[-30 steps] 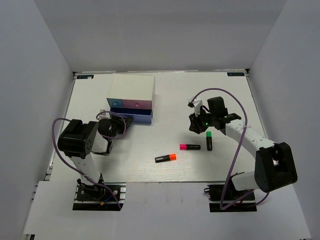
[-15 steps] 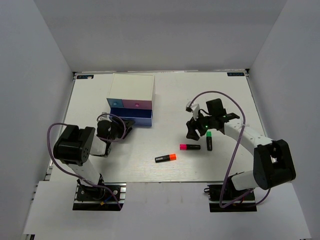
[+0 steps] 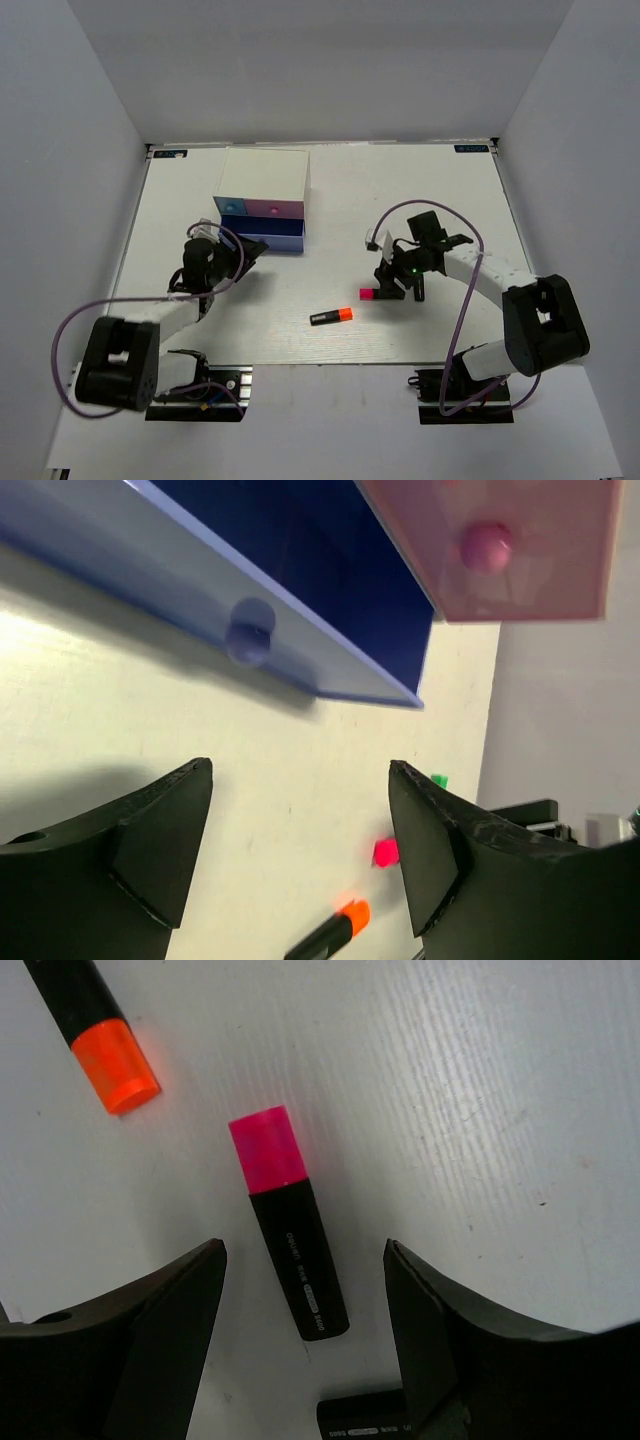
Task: Sort the stationery into containers
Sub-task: Pick up the pen from the center of the board.
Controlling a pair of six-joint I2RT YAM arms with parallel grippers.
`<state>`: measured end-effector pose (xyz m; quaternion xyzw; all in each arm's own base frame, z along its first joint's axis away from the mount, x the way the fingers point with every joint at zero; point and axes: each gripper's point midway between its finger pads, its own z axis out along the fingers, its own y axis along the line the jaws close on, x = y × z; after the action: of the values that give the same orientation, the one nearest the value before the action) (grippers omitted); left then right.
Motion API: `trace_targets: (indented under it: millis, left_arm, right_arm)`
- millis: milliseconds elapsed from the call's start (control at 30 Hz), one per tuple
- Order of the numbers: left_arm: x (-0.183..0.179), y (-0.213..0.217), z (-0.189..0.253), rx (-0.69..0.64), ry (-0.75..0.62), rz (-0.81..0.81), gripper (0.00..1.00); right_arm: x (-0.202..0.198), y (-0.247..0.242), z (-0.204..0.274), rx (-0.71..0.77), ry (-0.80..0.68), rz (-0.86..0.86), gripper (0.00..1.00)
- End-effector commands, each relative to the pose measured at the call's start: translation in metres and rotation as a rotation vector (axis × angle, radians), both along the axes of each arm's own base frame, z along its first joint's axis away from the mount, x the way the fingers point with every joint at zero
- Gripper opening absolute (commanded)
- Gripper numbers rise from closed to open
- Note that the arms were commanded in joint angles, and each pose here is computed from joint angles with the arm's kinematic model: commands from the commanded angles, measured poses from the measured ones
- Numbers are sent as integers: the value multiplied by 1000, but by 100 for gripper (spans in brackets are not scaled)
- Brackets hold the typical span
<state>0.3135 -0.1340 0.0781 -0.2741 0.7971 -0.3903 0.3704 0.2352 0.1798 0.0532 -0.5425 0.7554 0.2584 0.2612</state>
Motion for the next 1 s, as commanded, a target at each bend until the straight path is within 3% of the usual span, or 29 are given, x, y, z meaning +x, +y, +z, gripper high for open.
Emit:
trace_targets:
  millis: [0,300,567,767,833,967]
  left_arm:
    - [-37,11,-21,107,110,-24,81]
    - [-81,25,-24,157,217,-2,82]
    - [-90,31,-3,202,190,-10,84]
    - [-90,34,19,271,105,-55,85]
    - [-90,35,24,287,82,-65,85]
    - [-94,32,25,273,65,-81,85]
  right_arm:
    - [-8,-2,-14,-38,-30,90,70]
    - [-11,-5,-39,-129,-73,141,70]
    - [-20,-1,-52,-168,-75,216,44]
    - [-26,11,-24,-115,-93,298,6]
    - [-22,21,-5,-73,-108,312,1]
    - [0,65,60,58,-191,342,0]
